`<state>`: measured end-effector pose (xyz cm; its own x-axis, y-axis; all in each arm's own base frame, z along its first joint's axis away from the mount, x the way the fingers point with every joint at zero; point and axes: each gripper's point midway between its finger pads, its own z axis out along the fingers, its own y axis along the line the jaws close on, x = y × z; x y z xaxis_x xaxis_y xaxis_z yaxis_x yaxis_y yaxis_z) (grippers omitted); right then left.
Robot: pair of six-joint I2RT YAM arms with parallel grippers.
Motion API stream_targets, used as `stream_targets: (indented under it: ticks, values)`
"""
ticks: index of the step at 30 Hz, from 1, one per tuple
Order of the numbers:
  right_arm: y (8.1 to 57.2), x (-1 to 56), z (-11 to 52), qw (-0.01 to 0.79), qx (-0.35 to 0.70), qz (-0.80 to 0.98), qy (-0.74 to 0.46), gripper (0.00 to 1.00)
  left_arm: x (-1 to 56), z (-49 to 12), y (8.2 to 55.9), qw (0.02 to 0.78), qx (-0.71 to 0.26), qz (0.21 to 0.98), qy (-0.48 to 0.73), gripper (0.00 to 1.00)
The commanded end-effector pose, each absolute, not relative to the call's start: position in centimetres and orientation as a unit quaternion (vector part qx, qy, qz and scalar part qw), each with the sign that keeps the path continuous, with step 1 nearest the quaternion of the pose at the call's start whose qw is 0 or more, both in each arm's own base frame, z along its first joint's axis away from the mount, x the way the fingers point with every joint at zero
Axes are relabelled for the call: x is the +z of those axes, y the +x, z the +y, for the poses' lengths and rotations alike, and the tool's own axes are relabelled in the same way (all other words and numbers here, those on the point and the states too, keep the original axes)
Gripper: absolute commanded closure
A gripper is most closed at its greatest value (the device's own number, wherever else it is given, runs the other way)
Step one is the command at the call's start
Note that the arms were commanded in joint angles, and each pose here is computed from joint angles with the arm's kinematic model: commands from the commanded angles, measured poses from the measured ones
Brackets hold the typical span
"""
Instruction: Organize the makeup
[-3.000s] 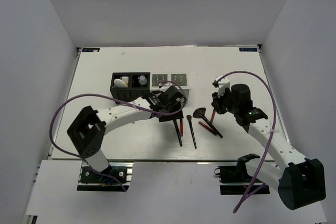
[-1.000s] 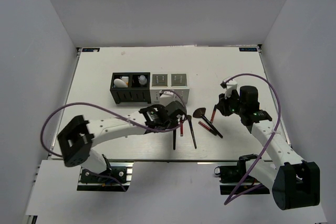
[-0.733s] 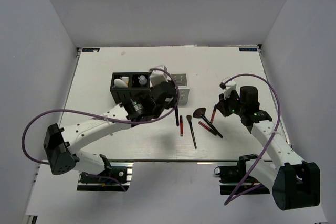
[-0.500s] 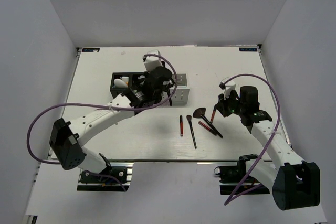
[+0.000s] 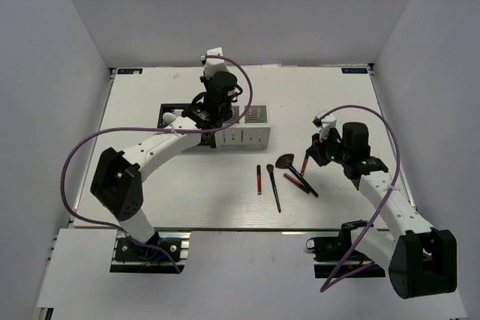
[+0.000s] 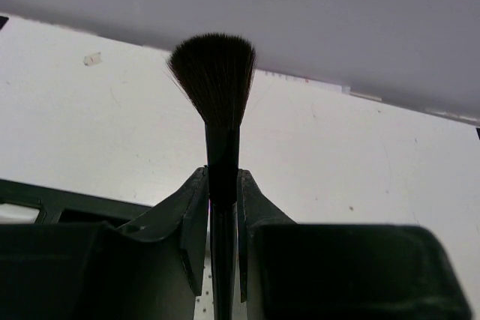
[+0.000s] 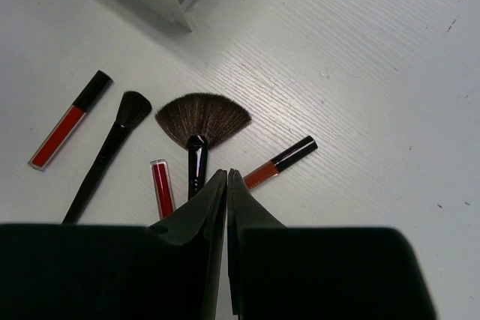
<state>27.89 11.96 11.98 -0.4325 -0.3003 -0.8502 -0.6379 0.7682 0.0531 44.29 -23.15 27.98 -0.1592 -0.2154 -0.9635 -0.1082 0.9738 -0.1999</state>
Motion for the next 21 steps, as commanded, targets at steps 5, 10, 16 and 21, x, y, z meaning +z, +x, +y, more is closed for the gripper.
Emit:
stream_targets:
  ticks: [5,10,16,21]
  values:
    - [28.4,12.4,11.9,0.466,0.178,0.812,-0.303,0.91,27.6,-24.2,47.2,0.673,-0.035,0.732,-0.100,1.00]
    - [28.5,12.4,11.8,0.465,0.174,0.813,-0.304,0.91,25.1,-24.6,47.8,0.675,-0.026,0.732,-0.089,1.00]
    - [28.6,12.5,11.8,0.462,0.176,0.815,-0.302,0.91,23.7,-24.3,47.4,0.665,-0.023,0.742,-0.088,0.88]
    - [28.5,12.4,12.0,0.456,0.181,0.816,-0.307,0.87,22.2,-23.9,45.6,0.654,-0.022,0.750,-0.092,0.67]
